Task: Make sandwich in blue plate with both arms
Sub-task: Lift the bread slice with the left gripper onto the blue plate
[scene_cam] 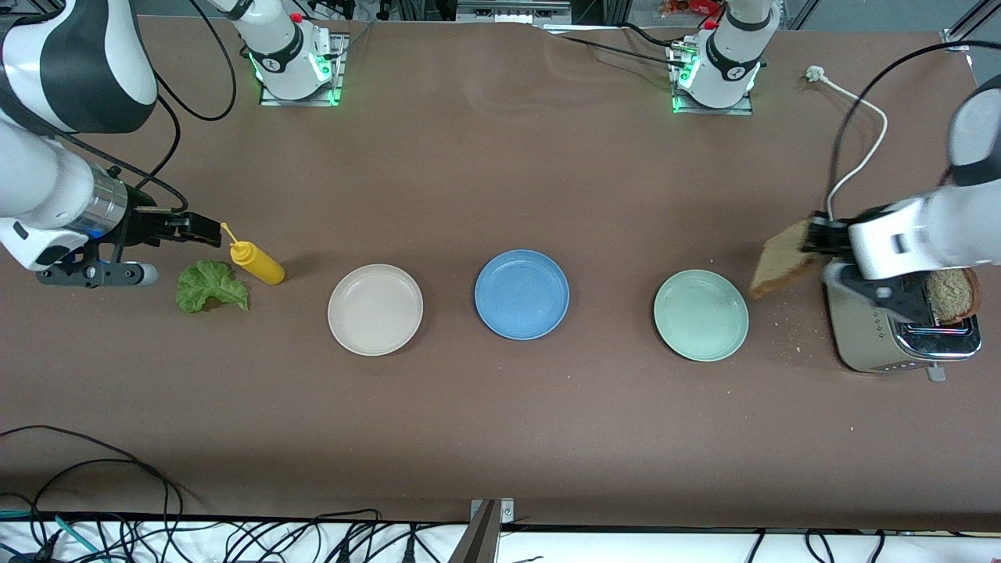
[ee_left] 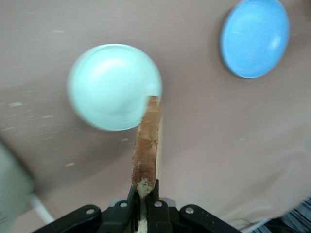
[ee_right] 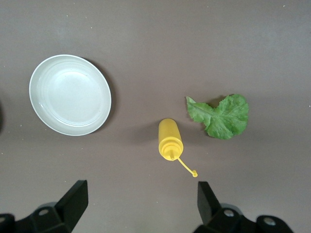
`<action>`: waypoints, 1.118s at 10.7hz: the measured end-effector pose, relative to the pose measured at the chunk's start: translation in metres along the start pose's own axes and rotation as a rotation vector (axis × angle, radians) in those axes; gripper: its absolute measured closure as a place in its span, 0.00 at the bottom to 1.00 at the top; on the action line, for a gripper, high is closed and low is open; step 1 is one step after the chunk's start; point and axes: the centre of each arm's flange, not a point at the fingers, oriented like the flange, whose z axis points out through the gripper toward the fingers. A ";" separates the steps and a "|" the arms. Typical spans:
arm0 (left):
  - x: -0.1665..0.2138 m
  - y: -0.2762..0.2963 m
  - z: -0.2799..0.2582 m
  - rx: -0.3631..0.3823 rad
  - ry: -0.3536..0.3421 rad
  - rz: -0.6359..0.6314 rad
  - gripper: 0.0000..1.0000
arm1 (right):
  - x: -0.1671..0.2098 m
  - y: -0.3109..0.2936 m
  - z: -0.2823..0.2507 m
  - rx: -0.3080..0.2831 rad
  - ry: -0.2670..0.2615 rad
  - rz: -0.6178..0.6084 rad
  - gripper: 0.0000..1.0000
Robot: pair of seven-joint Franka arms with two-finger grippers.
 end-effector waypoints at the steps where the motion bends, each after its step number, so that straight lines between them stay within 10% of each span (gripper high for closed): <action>1: 0.021 0.029 0.025 -0.098 -0.023 0.021 0.91 | 0.000 0.000 0.000 0.000 0.000 0.000 0.00; 7: 0.154 0.140 0.188 -0.540 0.057 -0.015 0.91 | 0.000 0.002 0.001 0.000 -0.001 0.002 0.00; 12: 0.190 0.157 0.279 -0.606 0.092 -0.086 0.91 | 0.001 0.002 0.001 0.000 -0.002 0.004 0.00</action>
